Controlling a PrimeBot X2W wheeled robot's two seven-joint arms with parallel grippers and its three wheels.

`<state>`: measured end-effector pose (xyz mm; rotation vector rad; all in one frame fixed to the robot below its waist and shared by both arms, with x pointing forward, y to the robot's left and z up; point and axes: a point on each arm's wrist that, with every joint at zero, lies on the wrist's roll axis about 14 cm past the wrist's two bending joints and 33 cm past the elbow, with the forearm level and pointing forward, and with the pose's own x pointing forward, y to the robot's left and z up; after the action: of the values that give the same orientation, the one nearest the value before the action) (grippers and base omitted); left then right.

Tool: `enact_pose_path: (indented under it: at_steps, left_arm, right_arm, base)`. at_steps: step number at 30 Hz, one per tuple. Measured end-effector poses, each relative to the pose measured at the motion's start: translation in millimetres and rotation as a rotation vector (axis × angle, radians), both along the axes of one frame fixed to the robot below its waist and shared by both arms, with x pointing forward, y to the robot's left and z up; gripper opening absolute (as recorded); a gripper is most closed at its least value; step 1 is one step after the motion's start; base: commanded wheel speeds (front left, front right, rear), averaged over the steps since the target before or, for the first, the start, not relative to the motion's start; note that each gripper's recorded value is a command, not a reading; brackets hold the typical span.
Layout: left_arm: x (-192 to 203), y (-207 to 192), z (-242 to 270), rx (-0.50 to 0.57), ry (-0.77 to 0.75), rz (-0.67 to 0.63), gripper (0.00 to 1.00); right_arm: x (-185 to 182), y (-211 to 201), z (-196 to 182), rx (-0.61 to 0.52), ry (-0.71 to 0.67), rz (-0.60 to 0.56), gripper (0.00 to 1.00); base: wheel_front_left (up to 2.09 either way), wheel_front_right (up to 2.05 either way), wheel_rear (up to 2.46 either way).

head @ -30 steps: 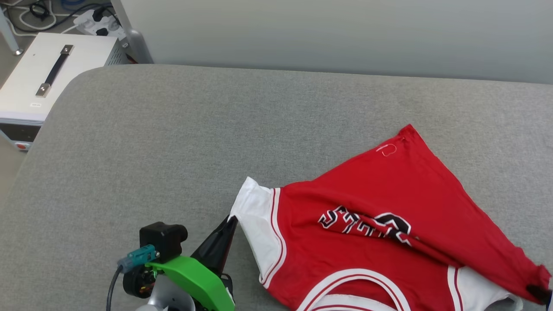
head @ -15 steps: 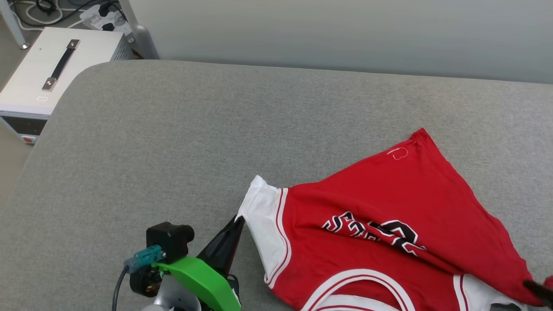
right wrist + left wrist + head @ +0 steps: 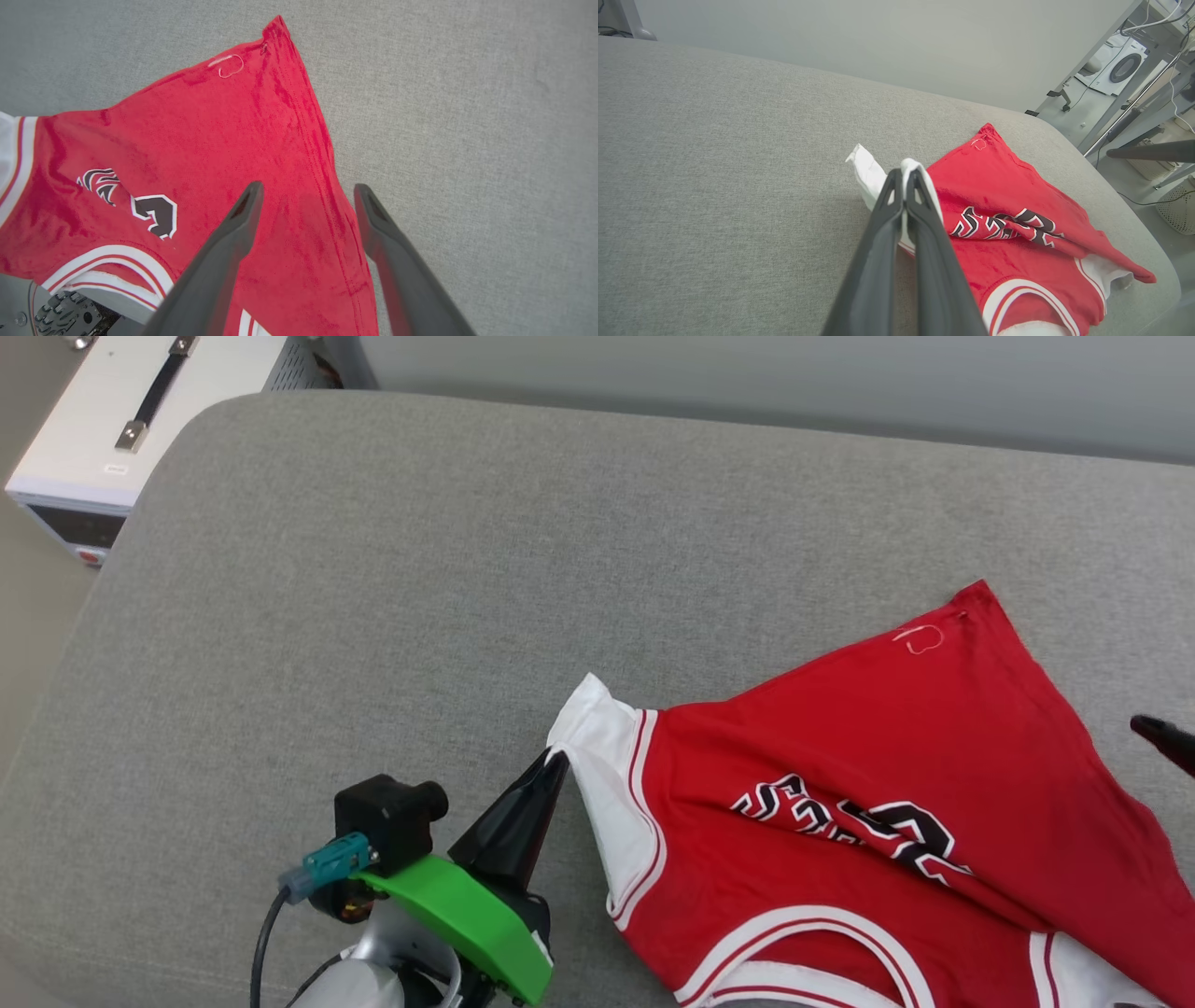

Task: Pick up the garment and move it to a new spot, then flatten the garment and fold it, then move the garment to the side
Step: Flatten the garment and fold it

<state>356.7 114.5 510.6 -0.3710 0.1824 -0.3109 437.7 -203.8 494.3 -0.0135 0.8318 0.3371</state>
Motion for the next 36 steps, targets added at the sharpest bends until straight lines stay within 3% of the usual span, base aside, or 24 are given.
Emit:
enact_pose_path:
  at_steps: [7, 16, 24, 33, 34, 36]
  left_arm:
    - [14.0, -0.4, -10.2, -0.002, 0.023, 0.005, 0.00]
    - [18.5, 11.7, -30.8, 0.005, 0.076, 0.055, 0.00]
    - [14.0, 28.4, -49.0, 0.025, 0.135, 0.115, 0.00]
    - [12.7, 33.4, -61.4, 0.030, 0.172, 0.141, 0.00]
    - [13.5, 34.0, -61.9, 0.032, 0.172, 0.143, 0.00]
    - [15.0, 35.4, -62.9, 0.035, 0.173, 0.146, 0.00]
  right_arm:
    - [52.3, 36.5, -9.5, -0.040, 0.048, 0.105, 1.00]
    - [99.0, 69.3, -55.9, -0.113, 0.156, 0.187, 1.00]
    - [110.8, 85.1, -103.3, -0.167, 0.262, 0.240, 1.00]
    - [114.6, 90.2, -125.3, -0.200, 0.320, 0.283, 1.00]
    - [113.4, 90.5, -127.2, -0.202, 0.329, 0.287, 0.70]
    - [113.3, 91.3, -128.5, -0.203, 0.334, 0.294, 0.00]
  base:
    - [0.00, 0.00, 0.00]
    - [0.00, 0.00, 0.00]
    - [0.00, 0.00, 0.00]
    - [0.00, 0.00, 0.00]
    - [0.00, 0.00, 0.00]
    - [0.00, 0.00, 0.00]
